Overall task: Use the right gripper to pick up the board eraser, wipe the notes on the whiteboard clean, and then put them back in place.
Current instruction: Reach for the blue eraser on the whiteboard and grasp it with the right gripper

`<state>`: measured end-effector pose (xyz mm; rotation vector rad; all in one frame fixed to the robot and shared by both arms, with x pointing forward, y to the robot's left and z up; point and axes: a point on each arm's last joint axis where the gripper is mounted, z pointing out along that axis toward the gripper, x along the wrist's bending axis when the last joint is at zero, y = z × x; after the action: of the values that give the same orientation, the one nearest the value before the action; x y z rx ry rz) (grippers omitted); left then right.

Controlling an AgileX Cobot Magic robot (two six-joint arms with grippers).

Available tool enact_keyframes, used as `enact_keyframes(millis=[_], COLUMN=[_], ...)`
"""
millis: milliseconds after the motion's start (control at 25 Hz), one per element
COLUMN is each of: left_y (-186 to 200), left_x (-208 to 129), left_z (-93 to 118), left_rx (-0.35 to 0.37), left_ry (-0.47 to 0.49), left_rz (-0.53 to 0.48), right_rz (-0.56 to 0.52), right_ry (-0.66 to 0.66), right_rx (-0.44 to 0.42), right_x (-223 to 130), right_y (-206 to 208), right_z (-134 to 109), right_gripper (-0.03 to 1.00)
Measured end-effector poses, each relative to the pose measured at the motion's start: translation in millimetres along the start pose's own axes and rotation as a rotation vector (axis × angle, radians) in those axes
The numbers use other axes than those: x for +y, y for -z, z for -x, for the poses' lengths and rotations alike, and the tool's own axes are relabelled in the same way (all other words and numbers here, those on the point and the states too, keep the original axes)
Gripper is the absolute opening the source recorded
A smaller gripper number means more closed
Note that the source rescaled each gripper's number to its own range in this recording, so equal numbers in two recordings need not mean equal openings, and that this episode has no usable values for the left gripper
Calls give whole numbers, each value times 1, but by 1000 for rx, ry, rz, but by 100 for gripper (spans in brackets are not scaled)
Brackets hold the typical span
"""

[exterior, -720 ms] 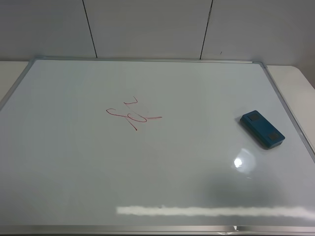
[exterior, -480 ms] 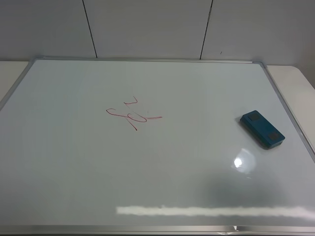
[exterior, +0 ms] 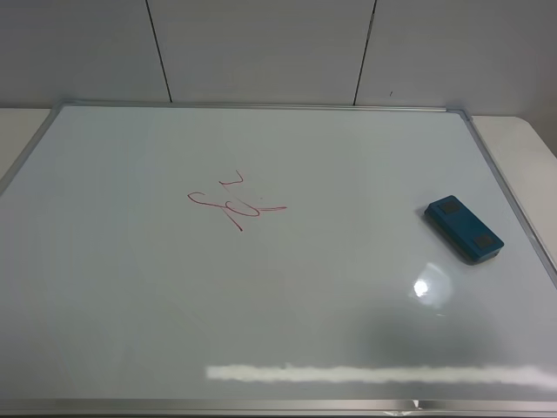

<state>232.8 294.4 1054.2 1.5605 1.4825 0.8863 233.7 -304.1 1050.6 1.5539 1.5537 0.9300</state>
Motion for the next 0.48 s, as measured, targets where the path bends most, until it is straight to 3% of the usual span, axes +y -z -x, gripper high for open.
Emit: enact_keyframes(millis=[200, 480], left_y=[0, 0], left_x=[0, 0], left_z=[0, 0], left_rx=[0, 0], left_ry=[0, 0], left_rz=[0, 0], right_rz=[-68, -198], right_ry=[5, 12], right_rx=[-2, -5], right_x=[5, 23], right_y=[-9, -26], right_z=[-1, -2], right_gripper=[87, 91])
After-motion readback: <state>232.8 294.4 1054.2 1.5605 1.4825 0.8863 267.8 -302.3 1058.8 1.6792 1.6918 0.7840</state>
